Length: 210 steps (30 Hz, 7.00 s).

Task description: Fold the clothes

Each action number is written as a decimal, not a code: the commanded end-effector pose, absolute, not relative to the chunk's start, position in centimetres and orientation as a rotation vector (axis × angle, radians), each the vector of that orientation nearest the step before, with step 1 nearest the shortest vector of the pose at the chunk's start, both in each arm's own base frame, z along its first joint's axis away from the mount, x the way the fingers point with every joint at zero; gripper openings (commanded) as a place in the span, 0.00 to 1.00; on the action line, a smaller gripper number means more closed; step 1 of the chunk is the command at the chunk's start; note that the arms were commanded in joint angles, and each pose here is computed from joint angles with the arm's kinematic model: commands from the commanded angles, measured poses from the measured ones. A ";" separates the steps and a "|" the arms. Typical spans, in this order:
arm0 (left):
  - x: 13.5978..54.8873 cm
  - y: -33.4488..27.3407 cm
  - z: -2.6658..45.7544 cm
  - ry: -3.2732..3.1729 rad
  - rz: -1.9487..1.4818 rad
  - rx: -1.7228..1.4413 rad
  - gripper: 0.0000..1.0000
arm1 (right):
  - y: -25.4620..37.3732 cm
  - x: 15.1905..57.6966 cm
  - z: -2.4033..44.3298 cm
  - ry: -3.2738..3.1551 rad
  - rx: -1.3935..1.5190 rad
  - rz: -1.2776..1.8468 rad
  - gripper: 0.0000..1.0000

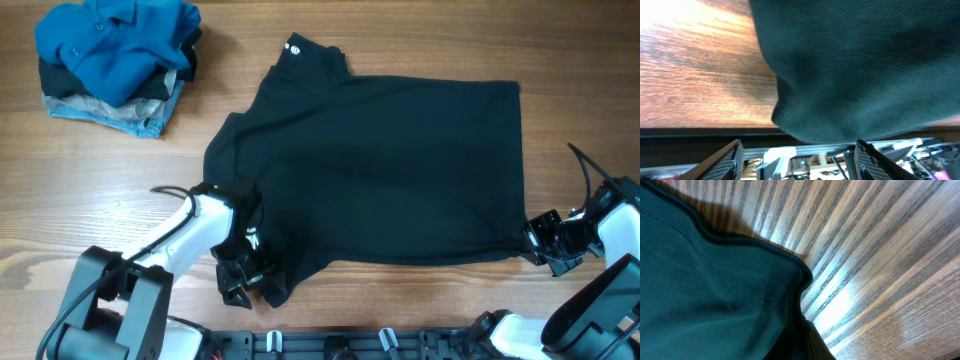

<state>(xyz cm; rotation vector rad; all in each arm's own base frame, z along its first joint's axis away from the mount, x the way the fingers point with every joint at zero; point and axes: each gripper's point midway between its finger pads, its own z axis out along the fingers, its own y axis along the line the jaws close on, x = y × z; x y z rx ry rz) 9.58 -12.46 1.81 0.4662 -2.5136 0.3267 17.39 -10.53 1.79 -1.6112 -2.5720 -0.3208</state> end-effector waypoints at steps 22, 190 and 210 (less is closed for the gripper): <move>9.0 -14.1 2.0 -2.441 0.455 0.554 0.04 | -10.8 18.2 2.0 -2.634 -1.556 -0.346 0.04; 32.9 -13.6 0.5 -3.256 0.283 0.071 0.14 | -10.5 26.8 0.5 -2.847 -1.625 -0.618 0.38; 33.3 -13.6 0.6 -3.275 0.283 0.071 0.14 | -12.0 31.7 2.6 -2.860 -1.866 -0.858 0.19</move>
